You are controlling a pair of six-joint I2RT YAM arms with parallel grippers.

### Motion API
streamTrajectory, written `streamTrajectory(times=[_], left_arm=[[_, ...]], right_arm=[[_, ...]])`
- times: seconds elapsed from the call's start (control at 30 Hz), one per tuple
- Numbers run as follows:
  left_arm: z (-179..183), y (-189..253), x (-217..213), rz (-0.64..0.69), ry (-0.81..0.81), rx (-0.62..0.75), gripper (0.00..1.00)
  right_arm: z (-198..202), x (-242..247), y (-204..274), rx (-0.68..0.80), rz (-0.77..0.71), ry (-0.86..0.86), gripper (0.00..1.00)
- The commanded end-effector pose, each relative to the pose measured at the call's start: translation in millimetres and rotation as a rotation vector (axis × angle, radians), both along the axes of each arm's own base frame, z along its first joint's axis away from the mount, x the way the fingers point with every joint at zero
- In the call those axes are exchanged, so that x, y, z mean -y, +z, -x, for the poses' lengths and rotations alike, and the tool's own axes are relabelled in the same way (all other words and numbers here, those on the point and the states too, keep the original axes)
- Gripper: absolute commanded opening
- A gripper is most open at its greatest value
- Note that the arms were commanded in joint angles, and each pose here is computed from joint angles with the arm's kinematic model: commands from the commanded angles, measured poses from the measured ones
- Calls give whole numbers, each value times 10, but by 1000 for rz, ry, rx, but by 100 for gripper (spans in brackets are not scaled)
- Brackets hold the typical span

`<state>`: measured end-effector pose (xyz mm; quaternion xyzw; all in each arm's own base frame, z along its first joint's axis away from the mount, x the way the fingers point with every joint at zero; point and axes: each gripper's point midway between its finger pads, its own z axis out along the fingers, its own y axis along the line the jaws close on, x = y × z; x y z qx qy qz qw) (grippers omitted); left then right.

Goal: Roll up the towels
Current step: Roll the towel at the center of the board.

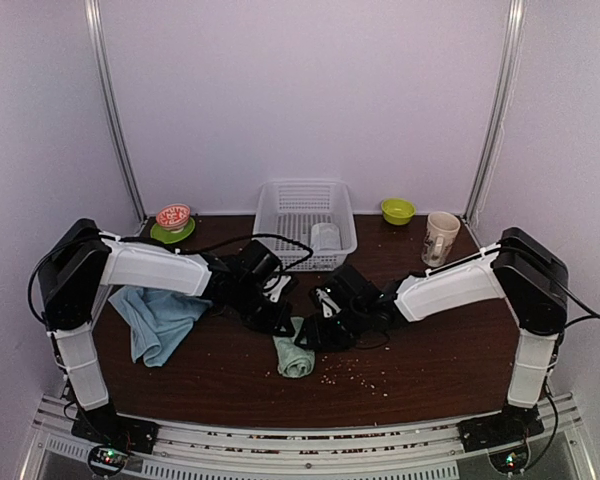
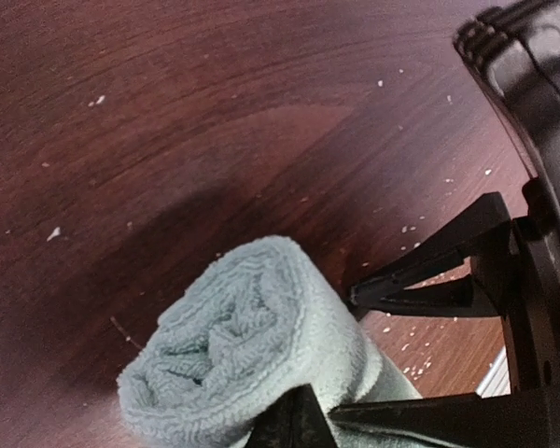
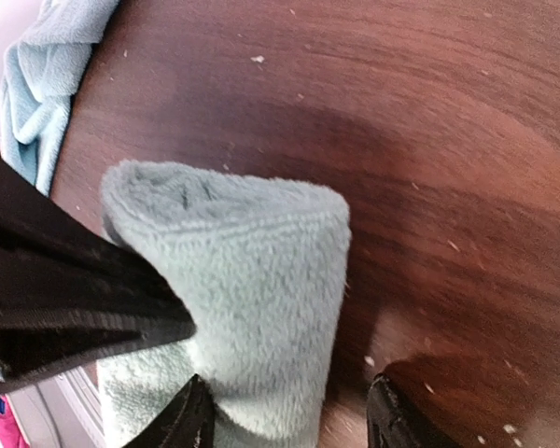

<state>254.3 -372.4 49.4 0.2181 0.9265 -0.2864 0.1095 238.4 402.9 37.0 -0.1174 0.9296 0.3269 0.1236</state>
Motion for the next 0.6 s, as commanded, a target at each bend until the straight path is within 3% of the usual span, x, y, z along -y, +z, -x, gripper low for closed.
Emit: streamTrajectory(times=[0.0,0.17,0.27,0.4,0.57], left_arm=[[-102,26,98,35,10,3,0],[-114,11,122,36,6,-1,0],[-109,-1,130,39,5,-5,0],[-103,-3,129,42,5,-7,0],[-88,-29,119,41,9,-16,0]], right_arm=[[159,285,-37,-6,105,40,56],[164,436,182,60,133,48,56],[145,430,500,124,77,46,53],[202,232,829,173,-8,93,41],[280,-51,824,164,-25,157,23]])
